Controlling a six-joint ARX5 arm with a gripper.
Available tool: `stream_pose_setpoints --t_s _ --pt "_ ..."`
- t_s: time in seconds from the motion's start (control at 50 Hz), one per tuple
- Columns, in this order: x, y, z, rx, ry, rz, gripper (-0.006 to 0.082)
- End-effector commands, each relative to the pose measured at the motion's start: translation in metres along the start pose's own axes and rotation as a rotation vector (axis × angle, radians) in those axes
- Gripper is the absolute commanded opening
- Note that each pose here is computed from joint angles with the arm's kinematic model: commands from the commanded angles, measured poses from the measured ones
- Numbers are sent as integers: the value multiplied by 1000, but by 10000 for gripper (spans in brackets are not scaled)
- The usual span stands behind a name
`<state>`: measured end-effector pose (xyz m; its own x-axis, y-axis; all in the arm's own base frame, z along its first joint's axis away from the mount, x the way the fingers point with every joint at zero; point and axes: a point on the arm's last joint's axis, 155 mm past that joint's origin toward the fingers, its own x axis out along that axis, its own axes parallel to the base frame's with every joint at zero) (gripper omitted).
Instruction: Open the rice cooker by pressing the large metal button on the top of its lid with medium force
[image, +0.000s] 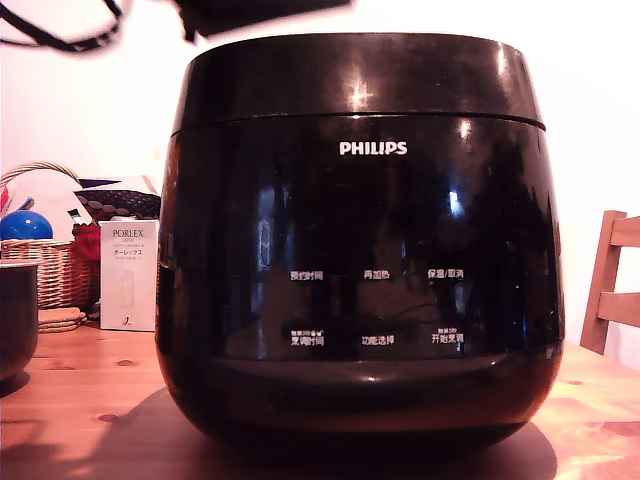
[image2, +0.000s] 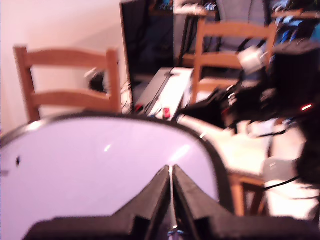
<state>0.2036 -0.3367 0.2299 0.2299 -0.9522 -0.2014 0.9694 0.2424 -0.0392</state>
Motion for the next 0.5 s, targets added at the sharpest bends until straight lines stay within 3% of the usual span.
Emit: stream_pose_setpoints --t_s 0.0,0.32,0.48 --pt "4 4 0 4 6 17 -21" --pt "3 3 -39 -74 152 28 -21" --pt "1 -5 -60 -55 239 7 -21"
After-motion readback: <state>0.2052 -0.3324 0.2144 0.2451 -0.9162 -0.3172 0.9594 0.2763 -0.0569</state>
